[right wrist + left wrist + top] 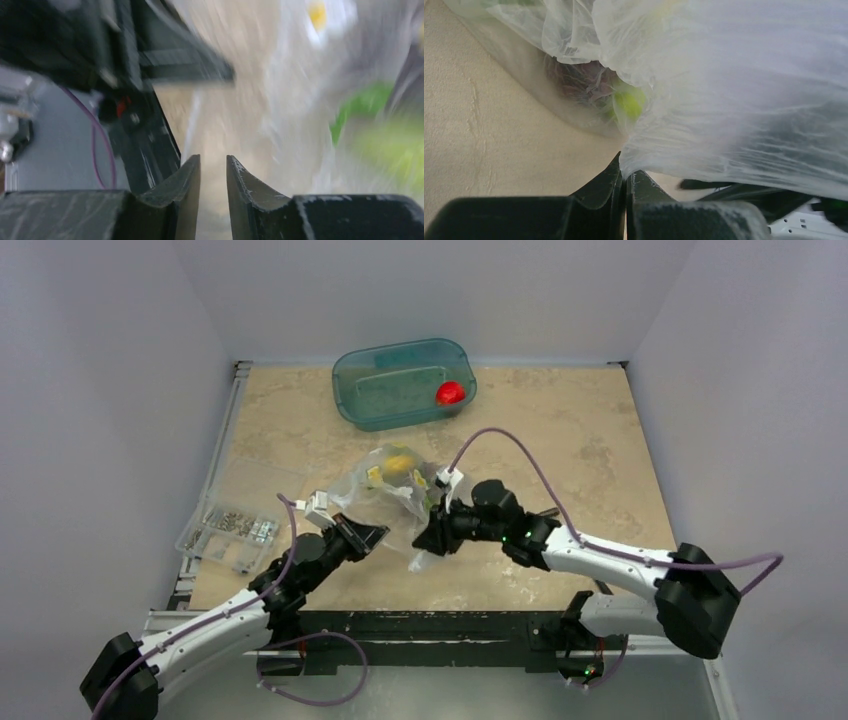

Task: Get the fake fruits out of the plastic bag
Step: Adjust the plastic bag at the center of the board.

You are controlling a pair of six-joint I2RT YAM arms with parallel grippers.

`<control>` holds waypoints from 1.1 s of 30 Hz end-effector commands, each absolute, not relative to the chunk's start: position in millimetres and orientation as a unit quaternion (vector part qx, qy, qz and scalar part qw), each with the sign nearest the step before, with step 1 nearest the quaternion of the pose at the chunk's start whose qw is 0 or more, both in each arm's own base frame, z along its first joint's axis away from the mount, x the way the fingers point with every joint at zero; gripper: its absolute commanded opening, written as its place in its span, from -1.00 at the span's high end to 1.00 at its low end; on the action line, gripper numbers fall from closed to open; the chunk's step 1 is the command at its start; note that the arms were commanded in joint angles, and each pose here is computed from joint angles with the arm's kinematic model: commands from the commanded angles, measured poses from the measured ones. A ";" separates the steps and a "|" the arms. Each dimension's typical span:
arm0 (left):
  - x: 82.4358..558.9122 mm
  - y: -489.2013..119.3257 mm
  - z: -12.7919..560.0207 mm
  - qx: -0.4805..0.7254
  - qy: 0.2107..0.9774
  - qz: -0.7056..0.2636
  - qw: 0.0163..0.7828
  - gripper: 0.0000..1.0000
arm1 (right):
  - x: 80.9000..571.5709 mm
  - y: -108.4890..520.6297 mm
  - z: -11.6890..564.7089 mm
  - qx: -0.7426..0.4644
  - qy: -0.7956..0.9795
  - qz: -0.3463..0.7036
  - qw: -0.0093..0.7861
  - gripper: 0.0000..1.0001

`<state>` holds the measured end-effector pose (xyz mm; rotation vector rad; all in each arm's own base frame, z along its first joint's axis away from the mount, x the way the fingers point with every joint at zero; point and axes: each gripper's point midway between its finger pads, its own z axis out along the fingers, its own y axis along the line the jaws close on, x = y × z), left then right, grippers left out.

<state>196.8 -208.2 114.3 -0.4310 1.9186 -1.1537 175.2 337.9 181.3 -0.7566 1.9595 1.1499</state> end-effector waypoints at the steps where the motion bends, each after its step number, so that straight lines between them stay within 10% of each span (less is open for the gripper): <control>1: 202.8 -208.4 140.3 -0.174 0.744 -0.472 0.440 1.00 | 135.2 330.0 110.1 -0.280 0.775 0.489 0.286 0.52; 10: 195.1 -204.6 111.0 -0.193 0.765 -0.459 0.408 1.00 | 171.4 304.7 114.6 -0.255 0.817 0.379 0.351 0.53; 19: 193.0 -208.0 119.2 -0.186 0.761 -0.471 0.405 1.00 | 208.5 303.2 171.9 -0.277 0.807 0.307 0.421 -0.45; 26: 192.2 -210.7 121.0 -0.184 0.763 -0.474 0.399 1.00 | 238.1 323.5 154.7 -0.266 0.828 0.268 0.414 -0.78; 33: 188.4 -205.3 109.1 -0.191 0.784 -0.449 0.384 1.00 | 285.6 285.0 116.9 -0.133 0.874 0.123 0.452 -0.46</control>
